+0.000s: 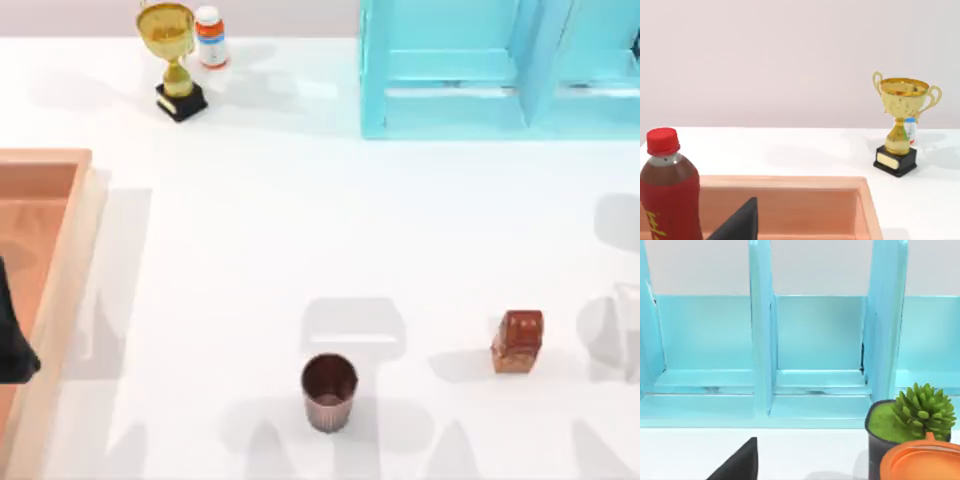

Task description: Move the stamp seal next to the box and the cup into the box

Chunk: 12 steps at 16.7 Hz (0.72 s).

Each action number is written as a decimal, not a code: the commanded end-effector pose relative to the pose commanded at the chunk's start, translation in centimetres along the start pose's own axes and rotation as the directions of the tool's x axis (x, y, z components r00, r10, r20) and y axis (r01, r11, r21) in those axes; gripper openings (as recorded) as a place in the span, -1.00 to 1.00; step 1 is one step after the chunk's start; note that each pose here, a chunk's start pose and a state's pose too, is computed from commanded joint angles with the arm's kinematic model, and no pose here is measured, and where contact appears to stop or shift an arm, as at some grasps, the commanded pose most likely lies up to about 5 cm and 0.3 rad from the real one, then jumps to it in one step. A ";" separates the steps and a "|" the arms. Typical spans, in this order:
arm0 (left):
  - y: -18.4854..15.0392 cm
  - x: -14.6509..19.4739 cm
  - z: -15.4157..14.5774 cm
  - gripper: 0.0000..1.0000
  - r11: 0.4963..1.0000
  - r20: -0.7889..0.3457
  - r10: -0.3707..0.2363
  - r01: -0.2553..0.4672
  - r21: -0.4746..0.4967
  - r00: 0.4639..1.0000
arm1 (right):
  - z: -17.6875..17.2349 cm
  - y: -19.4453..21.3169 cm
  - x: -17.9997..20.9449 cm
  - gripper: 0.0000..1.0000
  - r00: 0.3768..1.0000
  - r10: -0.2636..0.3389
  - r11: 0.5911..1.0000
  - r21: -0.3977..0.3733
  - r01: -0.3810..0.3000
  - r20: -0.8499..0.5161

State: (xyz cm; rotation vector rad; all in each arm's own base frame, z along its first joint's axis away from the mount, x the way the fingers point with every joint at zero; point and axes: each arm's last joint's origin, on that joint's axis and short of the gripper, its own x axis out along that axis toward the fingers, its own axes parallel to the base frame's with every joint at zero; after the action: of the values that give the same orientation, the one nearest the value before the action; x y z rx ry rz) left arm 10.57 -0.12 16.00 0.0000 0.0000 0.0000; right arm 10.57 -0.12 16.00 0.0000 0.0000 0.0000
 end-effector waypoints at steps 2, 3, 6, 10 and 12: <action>0.0 0.0 0.0 1.00 1.000 0.000 0.000 0.000 0.000 1.000 | 0.0 0.0 0.0 1.00 1.000 0.000 1.000 0.000 0.000 0.000; 0.0 0.0 0.2 1.00 1.000 -0.004 -0.004 0.004 -0.004 1.000 | 0.0 0.0 0.0 1.00 1.000 0.000 1.000 0.000 0.000 0.000; -0.5 0.1 1.9 1.00 0.998 -0.044 -0.043 0.041 -0.038 0.998 | 0.0 0.0 0.0 1.00 1.000 0.000 1.000 0.000 0.000 0.000; -1.8 1.0 6.7 1.00 0.983 -0.162 -0.147 0.126 -0.132 0.976 | 0.0 0.0 0.0 1.00 1.000 0.000 1.000 0.000 0.000 0.000; -3.0 2.3 9.7 1.00 0.968 -0.245 -0.209 0.165 -0.190 0.947 | 0.0 0.0 0.0 1.00 1.000 0.000 1.000 0.000 0.000 0.000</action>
State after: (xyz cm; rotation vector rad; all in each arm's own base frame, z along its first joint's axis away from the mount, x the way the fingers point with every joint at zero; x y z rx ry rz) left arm 12.84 -3.15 25.71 -0.1683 0.2666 -0.1912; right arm 10.57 -0.12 16.00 0.0000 0.0000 0.0000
